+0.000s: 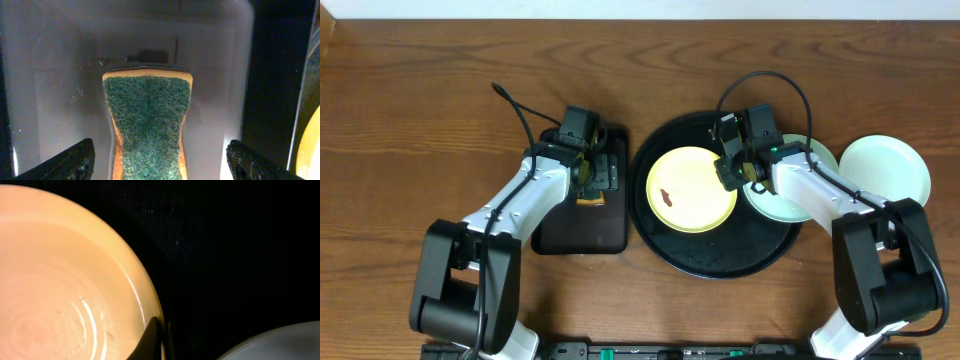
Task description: Clean dirty plates on tray and stack at the side
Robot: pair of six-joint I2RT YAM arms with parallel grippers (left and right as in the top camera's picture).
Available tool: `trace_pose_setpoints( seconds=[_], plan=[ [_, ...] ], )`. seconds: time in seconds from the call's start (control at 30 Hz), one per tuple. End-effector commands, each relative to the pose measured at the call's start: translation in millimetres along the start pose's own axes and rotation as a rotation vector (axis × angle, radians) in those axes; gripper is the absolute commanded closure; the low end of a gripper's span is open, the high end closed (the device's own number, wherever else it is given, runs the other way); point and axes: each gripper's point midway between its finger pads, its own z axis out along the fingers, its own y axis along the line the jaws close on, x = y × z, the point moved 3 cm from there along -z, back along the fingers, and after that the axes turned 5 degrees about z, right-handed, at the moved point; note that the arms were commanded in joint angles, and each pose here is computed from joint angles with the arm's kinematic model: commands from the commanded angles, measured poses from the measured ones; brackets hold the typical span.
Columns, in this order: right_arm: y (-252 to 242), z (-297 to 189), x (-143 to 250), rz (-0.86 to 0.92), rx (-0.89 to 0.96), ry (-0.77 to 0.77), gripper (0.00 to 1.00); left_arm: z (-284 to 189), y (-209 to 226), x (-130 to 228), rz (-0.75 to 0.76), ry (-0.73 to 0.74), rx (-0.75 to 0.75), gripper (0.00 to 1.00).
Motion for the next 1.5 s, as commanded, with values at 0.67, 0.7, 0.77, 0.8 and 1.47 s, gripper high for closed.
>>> trace_pose_setpoints(
  seconds=[0.67,0.7,0.77,0.8,1.47],
  plan=[
    [-15.2,-29.2,-2.9,0.421,0.130,-0.039,0.99,3.2,3.4,3.3,0.000,0.011,-0.016,0.15],
    [-15.1,-30.6,-3.0,0.420,0.130,-0.040,0.94,3.2,3.4,3.2,0.000,0.010,-0.016,0.15],
    [-15.0,-31.2,-2.6,0.391,0.130,-0.036,0.80,3.2,3.4,3.3,0.000,0.011,-0.016,0.15],
    [-15.2,-31.2,-2.5,0.378,0.131,-0.035,0.78,3.2,3.4,3.3,0.000,0.011,-0.016,0.15],
    [-14.6,-31.0,-3.3,0.332,0.130,-0.036,0.69,3.3,5.3,8.0,0.011,0.032,-0.024,0.02]
  ],
)
